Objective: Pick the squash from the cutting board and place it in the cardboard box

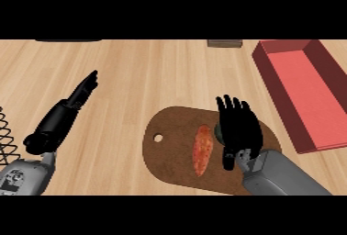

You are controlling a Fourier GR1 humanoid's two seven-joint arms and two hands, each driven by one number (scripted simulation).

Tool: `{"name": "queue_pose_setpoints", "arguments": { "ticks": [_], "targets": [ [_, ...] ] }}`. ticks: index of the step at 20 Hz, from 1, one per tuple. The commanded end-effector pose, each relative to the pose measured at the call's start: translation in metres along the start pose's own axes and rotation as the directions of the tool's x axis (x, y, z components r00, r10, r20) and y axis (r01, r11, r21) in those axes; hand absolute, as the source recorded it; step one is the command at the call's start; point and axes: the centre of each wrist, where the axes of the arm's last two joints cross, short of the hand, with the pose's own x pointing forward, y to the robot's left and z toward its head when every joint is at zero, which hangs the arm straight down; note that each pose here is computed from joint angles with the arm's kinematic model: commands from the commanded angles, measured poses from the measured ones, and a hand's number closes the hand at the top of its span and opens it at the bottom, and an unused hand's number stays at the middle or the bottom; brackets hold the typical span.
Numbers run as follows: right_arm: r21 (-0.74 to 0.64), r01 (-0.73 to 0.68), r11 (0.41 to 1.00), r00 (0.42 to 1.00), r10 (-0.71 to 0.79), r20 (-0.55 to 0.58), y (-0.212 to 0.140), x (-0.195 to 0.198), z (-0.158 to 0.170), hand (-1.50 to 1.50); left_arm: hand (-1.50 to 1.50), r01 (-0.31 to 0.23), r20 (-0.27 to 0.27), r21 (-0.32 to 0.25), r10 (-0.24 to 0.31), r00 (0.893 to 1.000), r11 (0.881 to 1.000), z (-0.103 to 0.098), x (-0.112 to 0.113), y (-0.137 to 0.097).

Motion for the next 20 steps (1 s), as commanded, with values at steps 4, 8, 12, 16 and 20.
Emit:
{"name": "queue_pose_setpoints", "arguments": {
  "ticks": [4, 8, 12, 16, 20],
  "targets": [
    [0.0, -0.033, 0.999, 0.991, 0.033, -0.128, 0.009, 0.009, -0.008, -1.5, 0.0, 0.009, -0.01, -0.009, -0.009, 1.0, 1.0, 0.006, -0.001, 0.003],
    [0.058, -0.003, 0.998, 0.996, 0.009, -0.093, 0.029, -0.013, -0.027, -1.5, 0.0, -0.012, 0.009, 0.007, 0.012, 1.0, 1.0, -0.017, 0.003, -0.011],
    [0.021, -0.052, 0.998, 0.999, 0.052, -0.003, 0.037, -0.001, -0.025, 1.5, 0.0, 0.004, -0.008, 0.002, -0.004, 1.0, 1.0, 0.006, -0.001, 0.002],
    [-0.09, -0.079, 0.993, 0.995, 0.083, 0.045, 0.037, -0.003, -0.016, 1.5, 0.0, -0.008, 0.006, 0.015, 0.008, 1.0, 1.0, 0.006, -0.004, 0.01],
    [-0.166, -0.108, 0.98, 0.99, 0.12, 0.067, 0.05, -0.017, -0.029, 1.5, 0.0, 0.02, -0.006, 0.007, -0.019, 1.0, 1.0, -0.006, 0.0, 0.022]
  ]
}}
